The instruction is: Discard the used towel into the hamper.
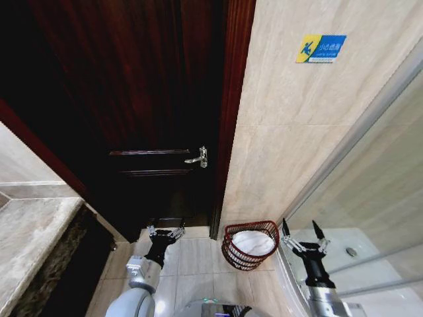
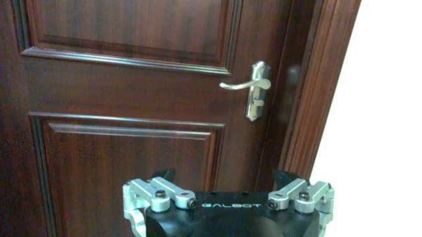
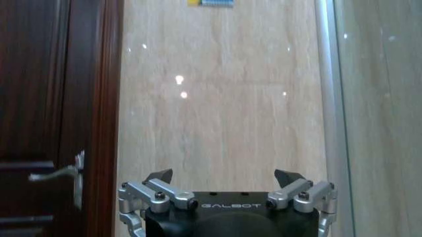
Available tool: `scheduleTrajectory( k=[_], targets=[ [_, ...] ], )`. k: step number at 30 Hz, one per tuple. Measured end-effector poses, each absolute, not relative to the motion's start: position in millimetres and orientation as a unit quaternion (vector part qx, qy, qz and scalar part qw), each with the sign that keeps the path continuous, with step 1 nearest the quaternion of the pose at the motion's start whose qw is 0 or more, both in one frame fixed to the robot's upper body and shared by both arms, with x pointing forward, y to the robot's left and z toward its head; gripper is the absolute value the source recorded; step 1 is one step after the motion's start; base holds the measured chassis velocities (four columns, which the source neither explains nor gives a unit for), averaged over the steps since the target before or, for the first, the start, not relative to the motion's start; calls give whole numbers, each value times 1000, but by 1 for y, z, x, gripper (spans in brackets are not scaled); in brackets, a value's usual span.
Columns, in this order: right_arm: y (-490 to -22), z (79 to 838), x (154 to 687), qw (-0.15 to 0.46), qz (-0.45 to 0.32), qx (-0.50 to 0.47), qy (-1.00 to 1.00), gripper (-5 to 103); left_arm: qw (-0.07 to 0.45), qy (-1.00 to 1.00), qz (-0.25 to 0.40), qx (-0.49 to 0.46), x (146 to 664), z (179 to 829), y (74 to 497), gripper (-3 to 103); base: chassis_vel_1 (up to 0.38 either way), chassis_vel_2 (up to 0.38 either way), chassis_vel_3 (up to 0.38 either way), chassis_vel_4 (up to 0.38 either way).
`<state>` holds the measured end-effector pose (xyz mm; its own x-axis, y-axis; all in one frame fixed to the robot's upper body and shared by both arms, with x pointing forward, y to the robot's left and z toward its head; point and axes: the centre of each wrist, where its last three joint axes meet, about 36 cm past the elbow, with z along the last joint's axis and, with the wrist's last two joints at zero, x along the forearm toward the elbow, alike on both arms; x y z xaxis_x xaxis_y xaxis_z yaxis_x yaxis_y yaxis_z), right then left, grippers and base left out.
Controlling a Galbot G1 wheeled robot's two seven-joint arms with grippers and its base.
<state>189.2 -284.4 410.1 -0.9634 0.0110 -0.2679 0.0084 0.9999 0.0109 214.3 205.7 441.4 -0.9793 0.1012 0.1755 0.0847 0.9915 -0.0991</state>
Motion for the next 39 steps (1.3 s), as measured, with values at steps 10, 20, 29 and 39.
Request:
scheduleTrajectory(
  k=[10,20,29,39],
  targets=[
    [-278,436,190,187,-19,0,982,100,90,-994,46,-47,214,441,206,99,0,0,0,0],
    [-281,438,189,207,-20,21,978,100,90,-994,46,-47,214,441,206,99,0,0,0,0],
    [-280,439,190,229,-6,33,973,100,90,-994,46,-47,214,441,206,99,0,0,0,0],
    [-282,435,190,244,-8,18,970,100,90,-994,46,-47,214,441,206,99,-64,-63,-62,-64]
  ],
)
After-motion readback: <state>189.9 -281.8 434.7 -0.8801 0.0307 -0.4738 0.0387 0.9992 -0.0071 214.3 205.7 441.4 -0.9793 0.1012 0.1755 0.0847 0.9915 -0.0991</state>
